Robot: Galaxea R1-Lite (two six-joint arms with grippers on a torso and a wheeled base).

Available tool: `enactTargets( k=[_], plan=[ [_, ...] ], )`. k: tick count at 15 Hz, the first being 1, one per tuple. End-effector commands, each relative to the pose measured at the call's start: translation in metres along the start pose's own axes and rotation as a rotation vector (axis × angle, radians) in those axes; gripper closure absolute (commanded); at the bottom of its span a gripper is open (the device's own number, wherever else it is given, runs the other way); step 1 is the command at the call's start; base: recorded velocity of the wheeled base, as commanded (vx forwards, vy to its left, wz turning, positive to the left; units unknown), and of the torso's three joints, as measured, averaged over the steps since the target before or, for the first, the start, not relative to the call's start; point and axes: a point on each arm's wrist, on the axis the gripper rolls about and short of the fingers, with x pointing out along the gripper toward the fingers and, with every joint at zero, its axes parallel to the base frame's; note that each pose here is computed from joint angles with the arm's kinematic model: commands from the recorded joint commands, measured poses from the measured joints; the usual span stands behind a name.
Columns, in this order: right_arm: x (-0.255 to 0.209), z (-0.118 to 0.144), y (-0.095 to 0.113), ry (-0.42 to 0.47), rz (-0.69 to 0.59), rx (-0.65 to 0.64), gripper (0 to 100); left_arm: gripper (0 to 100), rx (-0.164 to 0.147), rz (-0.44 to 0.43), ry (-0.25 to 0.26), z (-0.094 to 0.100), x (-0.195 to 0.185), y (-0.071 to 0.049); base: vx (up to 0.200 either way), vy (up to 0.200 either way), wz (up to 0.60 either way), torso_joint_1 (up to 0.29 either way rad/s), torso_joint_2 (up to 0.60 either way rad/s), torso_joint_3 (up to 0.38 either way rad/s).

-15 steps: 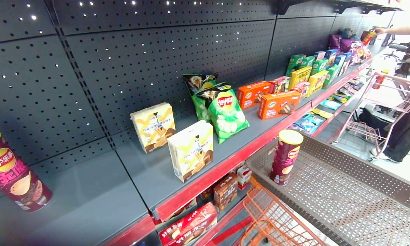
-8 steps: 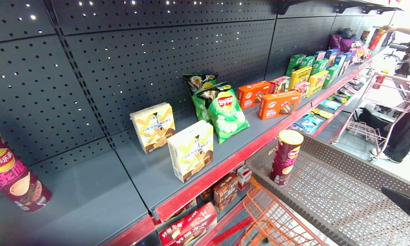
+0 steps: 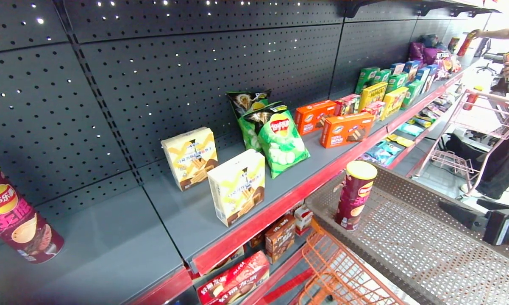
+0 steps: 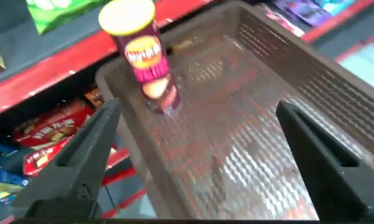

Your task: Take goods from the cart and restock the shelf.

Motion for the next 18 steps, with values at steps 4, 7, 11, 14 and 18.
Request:
enactTargets(
  k=[4,7,11,14,18],
  plan=[
    [0.072,-0.008,-0.014,0.043,0.154,-0.033,0,0,-0.001,0.0,0.002,0.0,0.0,0.0,0.0,0.0,0.0,0.0,0.0,0.0],
    [0.087,-0.014,-0.007,0.058,0.299,-0.088,0,0,-0.001,0.0,0.002,0.0,0.0,0.0,0.0,0.0,0.0,0.0,0.0,0.0],
    [0.106,-0.026,0.002,0.086,0.447,-0.099,0,0,-0.001,0.002,0.002,0.0,0.0,0.0,0.0,0.0,0.0,0.0,0.0,0.0],
    [0.117,-0.032,0.0,0.076,0.467,-0.101,0,0,-0.001,0.002,0.0,0.0,0.0,0.0,0.0,0.0,0.0,0.0,0.0,0.0],
    [0.14,-0.032,-0.002,0.072,0.477,-0.104,0,0,-0.001,0.002,0.002,0.0,0.0,0.0,0.0,0.0,0.0,0.0,0.0,0.0]
  ],
)
